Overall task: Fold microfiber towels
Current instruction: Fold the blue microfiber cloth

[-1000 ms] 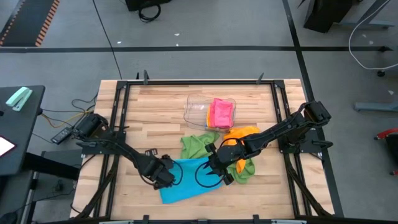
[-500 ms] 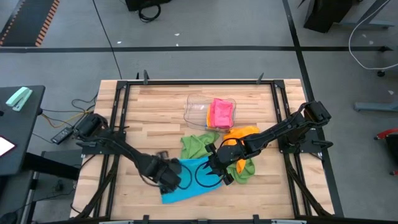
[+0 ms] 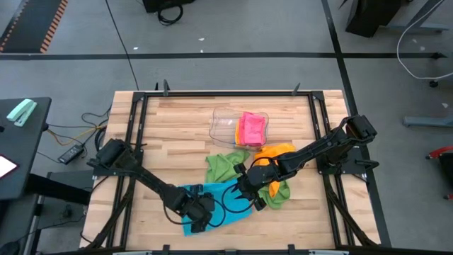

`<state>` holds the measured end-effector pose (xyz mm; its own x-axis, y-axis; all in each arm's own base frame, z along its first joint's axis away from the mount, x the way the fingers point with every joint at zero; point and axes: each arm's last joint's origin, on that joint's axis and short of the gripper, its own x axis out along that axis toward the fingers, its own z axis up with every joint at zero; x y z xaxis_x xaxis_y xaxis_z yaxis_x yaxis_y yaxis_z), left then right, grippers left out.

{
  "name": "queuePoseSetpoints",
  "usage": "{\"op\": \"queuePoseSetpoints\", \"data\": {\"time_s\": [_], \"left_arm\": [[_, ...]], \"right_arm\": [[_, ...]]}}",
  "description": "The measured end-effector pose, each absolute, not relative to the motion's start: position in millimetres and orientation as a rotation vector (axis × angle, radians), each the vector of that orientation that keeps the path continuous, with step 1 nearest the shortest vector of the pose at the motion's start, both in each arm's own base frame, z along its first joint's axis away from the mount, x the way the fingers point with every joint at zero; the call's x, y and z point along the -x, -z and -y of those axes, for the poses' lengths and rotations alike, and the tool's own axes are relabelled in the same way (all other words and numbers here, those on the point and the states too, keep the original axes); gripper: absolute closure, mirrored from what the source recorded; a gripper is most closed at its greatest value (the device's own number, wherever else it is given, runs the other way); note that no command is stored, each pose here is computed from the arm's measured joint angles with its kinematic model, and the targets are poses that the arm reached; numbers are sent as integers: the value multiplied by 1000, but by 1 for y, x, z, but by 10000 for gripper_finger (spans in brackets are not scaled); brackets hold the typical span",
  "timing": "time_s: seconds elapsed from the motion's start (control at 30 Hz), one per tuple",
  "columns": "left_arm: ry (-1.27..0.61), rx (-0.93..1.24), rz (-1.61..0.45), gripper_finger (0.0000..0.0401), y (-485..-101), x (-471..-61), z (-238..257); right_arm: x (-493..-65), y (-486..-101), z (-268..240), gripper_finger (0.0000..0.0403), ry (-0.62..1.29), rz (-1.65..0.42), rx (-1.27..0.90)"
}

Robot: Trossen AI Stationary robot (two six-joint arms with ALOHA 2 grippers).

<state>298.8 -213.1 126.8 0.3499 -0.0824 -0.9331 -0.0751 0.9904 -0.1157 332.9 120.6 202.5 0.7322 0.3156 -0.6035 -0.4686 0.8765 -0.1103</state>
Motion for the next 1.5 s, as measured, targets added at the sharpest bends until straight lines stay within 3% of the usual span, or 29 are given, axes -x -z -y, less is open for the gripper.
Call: {"op": "queuePoseSetpoints", "data": {"time_s": [0.3,0.77,0.93,1.13,1.33,1.5], "left_arm": [[135,188,-1345,246,-144,-266,240],[74,191,-1339,270,-163,-262,230],[20,138,-1441,267,-161,-247,228],[-21,21,-1542,279,-165,-222,231],[-71,-155,-1493,285,-179,-203,228],[147,-435,-1519,267,-177,-191,234]], "right_arm": [[-333,-203,-121,274,-435,-613,235],[-339,-206,-138,274,-449,-490,178],[-341,-204,-140,274,-401,-485,146],[-342,-205,-139,274,-359,-470,125],[-343,-207,-139,274,-366,-443,147],[-342,-206,-139,274,-373,-454,178]]}}
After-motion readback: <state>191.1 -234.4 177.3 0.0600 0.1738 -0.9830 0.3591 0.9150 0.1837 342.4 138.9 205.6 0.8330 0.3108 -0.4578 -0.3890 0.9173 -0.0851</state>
